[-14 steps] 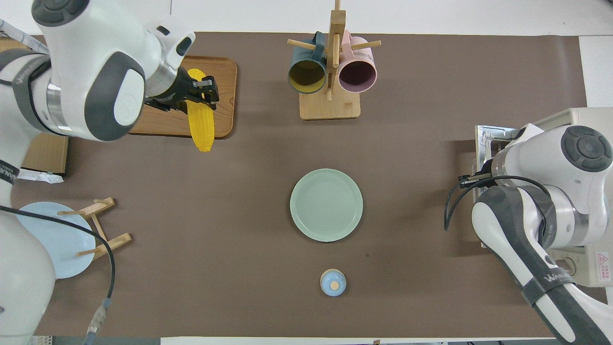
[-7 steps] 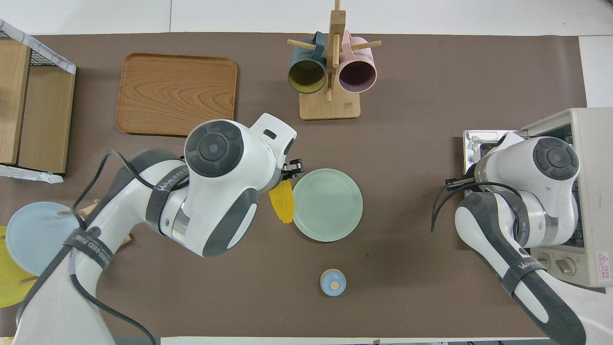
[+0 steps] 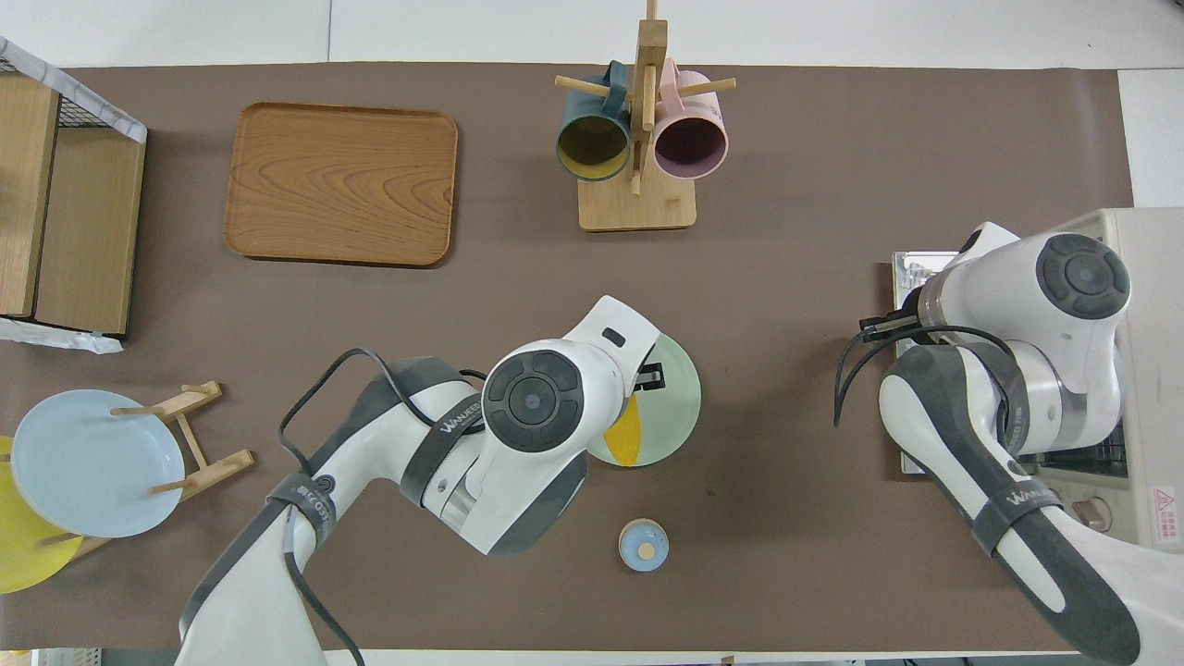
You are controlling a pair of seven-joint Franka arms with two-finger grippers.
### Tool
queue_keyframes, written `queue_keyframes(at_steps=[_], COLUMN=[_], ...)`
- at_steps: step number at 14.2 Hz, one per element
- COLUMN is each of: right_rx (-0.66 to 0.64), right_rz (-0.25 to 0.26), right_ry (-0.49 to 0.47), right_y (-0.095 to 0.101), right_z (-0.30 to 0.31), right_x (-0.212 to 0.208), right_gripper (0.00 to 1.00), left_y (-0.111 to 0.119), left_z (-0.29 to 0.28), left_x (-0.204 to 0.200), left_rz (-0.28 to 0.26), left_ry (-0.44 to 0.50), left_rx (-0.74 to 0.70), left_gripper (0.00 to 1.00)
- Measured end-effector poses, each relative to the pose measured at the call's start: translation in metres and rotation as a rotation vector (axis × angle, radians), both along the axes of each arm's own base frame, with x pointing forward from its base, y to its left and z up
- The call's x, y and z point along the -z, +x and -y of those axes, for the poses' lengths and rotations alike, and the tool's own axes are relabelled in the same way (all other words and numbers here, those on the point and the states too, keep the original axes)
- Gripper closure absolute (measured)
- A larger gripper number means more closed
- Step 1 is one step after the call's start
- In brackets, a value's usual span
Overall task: Put corn in oven
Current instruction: 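Lower the corn onto the green plate while the right gripper lowers the door, then release the corn and retract the left gripper while the right gripper approaches the plate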
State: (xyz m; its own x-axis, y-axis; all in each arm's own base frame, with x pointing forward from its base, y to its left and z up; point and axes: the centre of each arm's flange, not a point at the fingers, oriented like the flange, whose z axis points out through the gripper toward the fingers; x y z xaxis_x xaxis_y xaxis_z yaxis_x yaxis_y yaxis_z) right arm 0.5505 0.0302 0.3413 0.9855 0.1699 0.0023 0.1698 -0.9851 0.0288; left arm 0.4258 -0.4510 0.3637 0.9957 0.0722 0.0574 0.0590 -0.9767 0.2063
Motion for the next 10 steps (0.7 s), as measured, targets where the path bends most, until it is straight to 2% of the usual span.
queue_keyframes(at_steps=[1,2,3,7,8,10], right_rx=[-0.007,-0.003,0.002,-0.079,-0.081,-0.069], right_rz=[-0.013,-0.02,-0.018,-0.061,-0.071,-0.088], right_ry=[-0.003,-0.005,-0.006,-0.011,-0.007,0.022], right_y=[0.012,0.017,0.018,0.005,0.001,-0.009], right_z=[-0.006,-0.004,-0.001,0.012,0.014,0.011], right_x=[-0.029,-0.045,-0.057,-0.088,-0.096,-0.109], right_gripper=[0.53,0.51,0.43,0.01,0.0,0.0], left_y=[-0.002,-0.002,-0.001,0.0,0.0,0.001], left_z=[0.009,0.012,0.013,0.014,0.013,0.013], left_x=[0.025,0.037,0.044,0.049,0.049,0.049], left_rz=[0.0,0.004,0.006,0.007,0.007,0.007], left_ry=[0.0,-0.005,-0.007,-0.007,-0.007,-0.006], left_rx=[0.005,0.007,0.006,0.004,0.004,0.004], left_gripper=[0.44,0.44,0.44,0.44,0.44,0.28])
